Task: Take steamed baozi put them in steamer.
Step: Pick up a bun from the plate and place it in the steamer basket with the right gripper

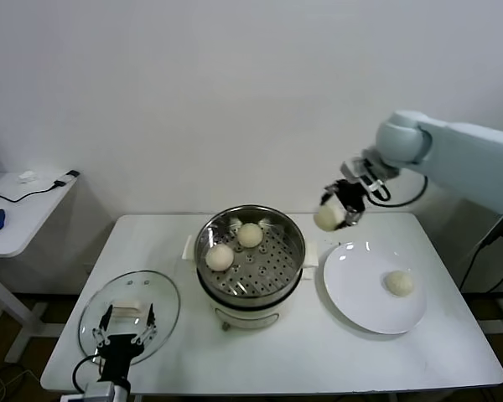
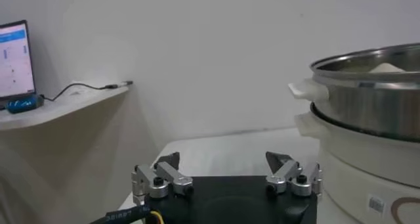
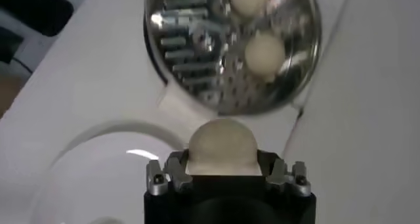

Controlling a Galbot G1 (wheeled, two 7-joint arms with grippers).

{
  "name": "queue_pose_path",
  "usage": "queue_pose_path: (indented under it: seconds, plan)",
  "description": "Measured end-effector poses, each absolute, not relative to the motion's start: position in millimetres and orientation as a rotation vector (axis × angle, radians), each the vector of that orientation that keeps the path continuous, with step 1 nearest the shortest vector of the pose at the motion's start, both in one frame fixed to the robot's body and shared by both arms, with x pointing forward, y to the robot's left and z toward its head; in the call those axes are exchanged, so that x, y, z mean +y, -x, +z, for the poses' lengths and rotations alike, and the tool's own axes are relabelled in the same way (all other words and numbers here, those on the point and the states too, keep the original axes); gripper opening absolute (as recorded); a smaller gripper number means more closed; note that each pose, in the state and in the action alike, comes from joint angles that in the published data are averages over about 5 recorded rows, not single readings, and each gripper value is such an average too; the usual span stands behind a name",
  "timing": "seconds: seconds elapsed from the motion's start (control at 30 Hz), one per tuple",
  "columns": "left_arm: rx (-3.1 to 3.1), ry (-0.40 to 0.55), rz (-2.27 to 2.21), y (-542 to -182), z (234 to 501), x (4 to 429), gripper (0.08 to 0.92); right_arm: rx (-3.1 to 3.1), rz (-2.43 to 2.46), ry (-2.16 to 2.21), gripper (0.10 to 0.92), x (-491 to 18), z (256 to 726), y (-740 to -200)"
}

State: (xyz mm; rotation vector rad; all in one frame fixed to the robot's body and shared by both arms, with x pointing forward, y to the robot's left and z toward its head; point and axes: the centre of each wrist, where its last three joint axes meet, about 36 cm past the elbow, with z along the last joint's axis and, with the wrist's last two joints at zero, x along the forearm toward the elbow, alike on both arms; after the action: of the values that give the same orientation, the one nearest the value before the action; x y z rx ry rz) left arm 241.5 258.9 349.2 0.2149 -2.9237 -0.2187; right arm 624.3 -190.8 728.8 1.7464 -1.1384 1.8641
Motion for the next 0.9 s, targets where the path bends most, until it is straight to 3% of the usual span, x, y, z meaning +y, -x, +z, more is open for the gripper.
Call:
queue_pose_path:
  seconds: [0.37, 0.9]
  plan:
    - [-2.927, -0.228, -0.218, -237, 351, 257, 0.823, -0.615, 2.201, -2.024, 0.696, -82, 694, -580]
    - [-2.926, -0.248, -0.217, -238, 348, 259, 0.823, -0.255, 2.318, -2.169, 0.699, -21, 612, -564]
